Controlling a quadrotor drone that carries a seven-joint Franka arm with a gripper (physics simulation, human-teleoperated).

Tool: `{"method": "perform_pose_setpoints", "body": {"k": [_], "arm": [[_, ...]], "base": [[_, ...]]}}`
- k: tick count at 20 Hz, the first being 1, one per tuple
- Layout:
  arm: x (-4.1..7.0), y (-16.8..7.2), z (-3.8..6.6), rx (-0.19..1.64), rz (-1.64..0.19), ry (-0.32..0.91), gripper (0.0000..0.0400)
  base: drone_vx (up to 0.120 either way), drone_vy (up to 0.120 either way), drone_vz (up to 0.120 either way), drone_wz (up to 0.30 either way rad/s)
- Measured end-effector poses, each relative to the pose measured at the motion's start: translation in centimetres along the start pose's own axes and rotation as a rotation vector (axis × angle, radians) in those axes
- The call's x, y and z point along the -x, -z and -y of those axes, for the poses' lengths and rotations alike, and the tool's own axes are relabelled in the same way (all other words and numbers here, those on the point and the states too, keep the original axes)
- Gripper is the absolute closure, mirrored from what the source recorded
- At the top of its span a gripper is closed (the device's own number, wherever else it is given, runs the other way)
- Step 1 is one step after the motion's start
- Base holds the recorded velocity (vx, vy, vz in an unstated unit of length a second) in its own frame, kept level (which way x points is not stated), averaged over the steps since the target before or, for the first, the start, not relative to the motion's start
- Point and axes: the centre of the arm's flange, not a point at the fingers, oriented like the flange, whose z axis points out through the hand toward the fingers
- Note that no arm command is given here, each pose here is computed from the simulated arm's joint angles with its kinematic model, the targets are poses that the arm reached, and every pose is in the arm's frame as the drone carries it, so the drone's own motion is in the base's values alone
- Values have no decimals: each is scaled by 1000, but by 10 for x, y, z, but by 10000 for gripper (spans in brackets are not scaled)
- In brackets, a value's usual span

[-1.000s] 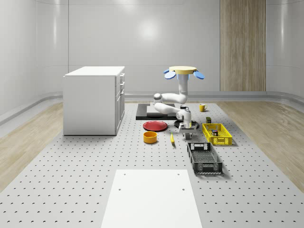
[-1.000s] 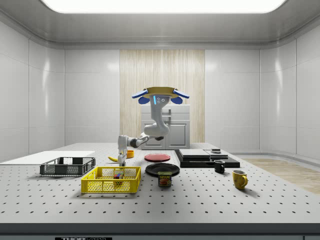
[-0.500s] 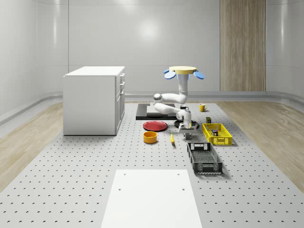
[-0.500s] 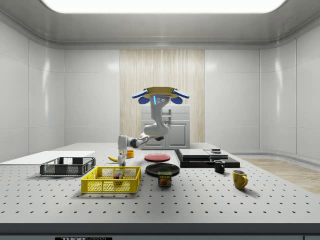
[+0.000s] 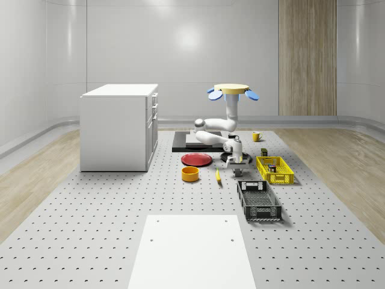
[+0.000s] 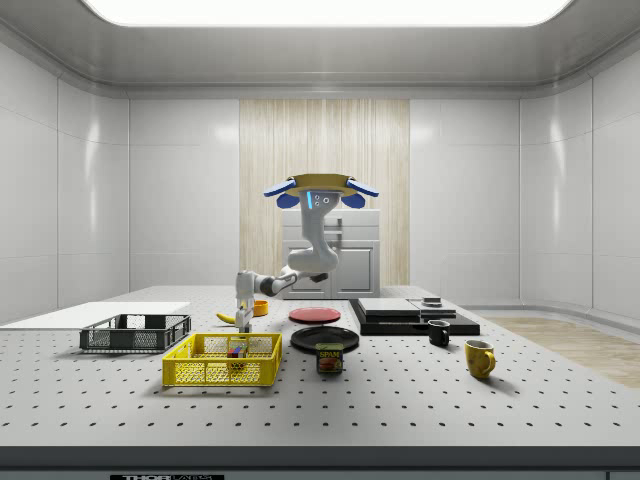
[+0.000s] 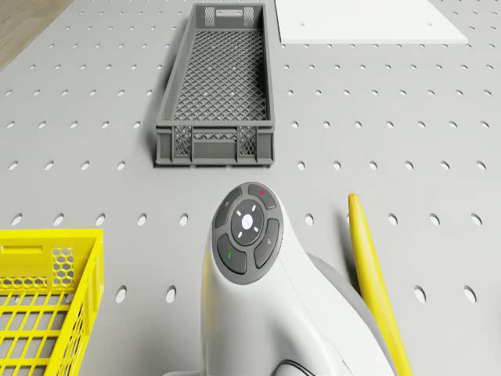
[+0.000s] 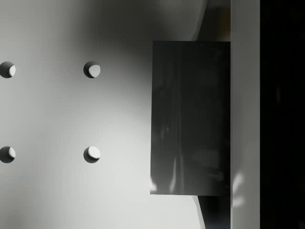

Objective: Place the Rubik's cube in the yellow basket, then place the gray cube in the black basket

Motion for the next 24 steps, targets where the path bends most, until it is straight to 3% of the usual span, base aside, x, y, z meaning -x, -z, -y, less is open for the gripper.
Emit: {"method": "perform_pose_setpoints", "body": {"k": [4,16,24], "arm": [[0,8,0,0,0,0,148],[0,32,0,0,0,1,148],[0,34,0,0,0,1,148]], "base": [[0,0,10,0],[0,3,103,0],[15,120,0,0]]}}
